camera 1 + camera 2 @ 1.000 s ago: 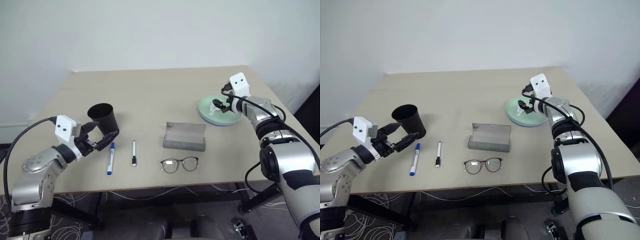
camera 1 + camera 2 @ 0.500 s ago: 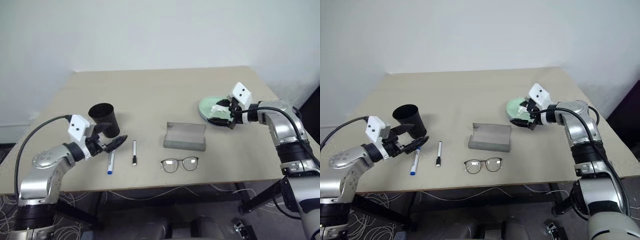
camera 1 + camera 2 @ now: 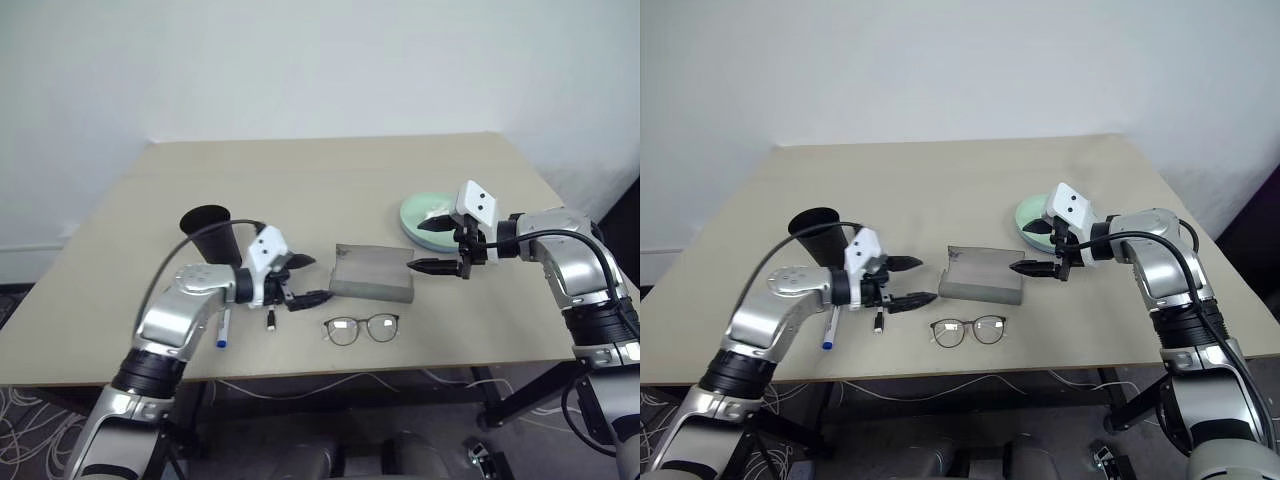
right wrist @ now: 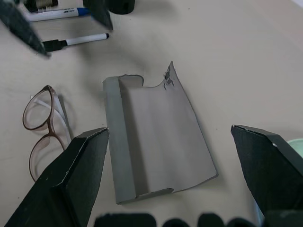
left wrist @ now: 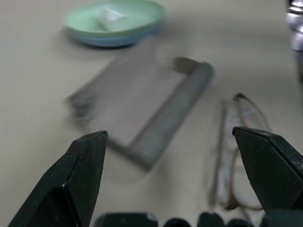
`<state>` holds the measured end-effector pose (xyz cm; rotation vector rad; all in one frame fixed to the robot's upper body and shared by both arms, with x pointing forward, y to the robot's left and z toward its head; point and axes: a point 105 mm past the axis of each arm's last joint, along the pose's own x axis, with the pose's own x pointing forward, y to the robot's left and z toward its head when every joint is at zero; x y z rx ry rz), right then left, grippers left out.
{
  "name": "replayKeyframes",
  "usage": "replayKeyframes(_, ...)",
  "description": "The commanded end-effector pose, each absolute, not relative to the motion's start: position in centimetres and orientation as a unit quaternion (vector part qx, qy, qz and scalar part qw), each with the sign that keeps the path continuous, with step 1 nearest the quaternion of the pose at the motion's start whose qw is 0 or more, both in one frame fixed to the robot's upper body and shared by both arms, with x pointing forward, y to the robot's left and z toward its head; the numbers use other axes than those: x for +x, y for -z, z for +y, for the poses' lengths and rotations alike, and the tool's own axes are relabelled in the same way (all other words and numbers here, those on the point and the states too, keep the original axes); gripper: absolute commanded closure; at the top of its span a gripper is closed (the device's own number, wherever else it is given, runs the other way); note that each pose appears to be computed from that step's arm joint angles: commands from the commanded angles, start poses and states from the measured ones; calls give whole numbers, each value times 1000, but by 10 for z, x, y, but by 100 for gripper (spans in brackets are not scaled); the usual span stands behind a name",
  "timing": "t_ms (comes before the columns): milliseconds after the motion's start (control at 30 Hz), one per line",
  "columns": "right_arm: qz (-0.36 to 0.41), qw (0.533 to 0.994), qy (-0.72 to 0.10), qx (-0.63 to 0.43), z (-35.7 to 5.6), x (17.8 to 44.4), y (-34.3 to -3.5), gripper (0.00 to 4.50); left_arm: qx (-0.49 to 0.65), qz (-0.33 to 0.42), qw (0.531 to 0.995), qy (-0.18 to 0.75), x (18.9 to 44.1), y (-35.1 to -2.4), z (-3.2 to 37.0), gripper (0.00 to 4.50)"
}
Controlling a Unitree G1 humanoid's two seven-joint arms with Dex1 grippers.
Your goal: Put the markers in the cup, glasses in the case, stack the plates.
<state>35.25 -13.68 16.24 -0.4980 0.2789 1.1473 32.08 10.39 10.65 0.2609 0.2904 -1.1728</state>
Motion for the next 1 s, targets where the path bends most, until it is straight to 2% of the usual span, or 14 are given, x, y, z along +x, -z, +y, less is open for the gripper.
replayKeyframes(33,108,801,-534,-247,-136,353,-176,4,163,116,781,592,319,-115,82,0)
replayKeyframes(333,113,804,-529,-245,-139,350,-173,4,189,122,736,638,319,-104,51,0)
replayKeyframes(700,114,811,-519,-245,-140,351,-174,4,220,131,703,664,315,-89,44,0)
replayKeyframes(800,114,812,-518,-244,-139,352,-173,0,221,131,699,667,314,-88,42,55)
replayKeyframes(1000,113,813,-516,-244,-138,352,-174,0,226,136,694,670,311,-82,41,277)
